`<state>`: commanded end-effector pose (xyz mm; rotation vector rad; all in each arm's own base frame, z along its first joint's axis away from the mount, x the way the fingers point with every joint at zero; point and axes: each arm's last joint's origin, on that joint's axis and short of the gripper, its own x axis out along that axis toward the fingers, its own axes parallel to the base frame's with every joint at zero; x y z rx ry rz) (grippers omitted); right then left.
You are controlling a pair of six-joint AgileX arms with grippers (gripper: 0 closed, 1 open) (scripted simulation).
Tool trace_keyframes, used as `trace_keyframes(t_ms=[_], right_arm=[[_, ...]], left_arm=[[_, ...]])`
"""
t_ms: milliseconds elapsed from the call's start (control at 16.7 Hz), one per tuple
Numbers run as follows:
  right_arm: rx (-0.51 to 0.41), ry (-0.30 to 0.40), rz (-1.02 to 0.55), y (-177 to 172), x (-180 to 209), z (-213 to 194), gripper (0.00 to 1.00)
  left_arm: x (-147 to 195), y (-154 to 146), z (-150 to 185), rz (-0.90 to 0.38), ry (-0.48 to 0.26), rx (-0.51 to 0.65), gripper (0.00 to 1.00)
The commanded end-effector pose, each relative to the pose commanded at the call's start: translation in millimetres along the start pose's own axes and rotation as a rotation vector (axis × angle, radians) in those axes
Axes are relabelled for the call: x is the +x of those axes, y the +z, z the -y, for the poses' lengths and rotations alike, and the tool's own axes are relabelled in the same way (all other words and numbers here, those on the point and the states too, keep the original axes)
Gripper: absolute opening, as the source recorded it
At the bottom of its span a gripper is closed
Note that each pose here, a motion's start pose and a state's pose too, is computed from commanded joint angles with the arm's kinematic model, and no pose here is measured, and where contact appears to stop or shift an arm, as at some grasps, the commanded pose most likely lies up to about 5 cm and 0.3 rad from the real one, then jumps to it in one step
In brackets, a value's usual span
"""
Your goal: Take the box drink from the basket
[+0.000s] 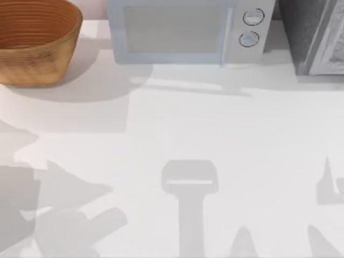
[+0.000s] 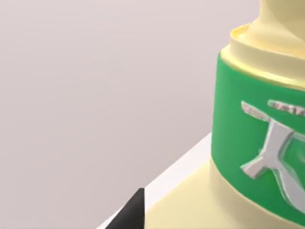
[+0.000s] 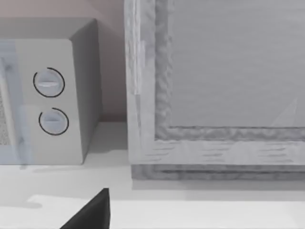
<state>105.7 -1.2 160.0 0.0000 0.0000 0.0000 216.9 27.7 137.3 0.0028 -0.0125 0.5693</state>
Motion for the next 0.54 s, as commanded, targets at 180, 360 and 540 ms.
trace_keyframes(t_ms=[180,360,540], right_arm=[[0.000,0.000,0.000,0.0,0.0,0.0,1.00],[0.000,0.000,0.000,0.0,0.0,0.0,1.00],[0.000,0.000,0.000,0.0,0.0,0.0,1.00]], left_arm=[[0.0,0.0,0.0,0.000,0.000,0.000,0.98],[0.0,0.0,0.0,0.000,0.000,0.000,1.00],[0.0,0.0,0.0,0.000,0.000,0.000,1.00]])
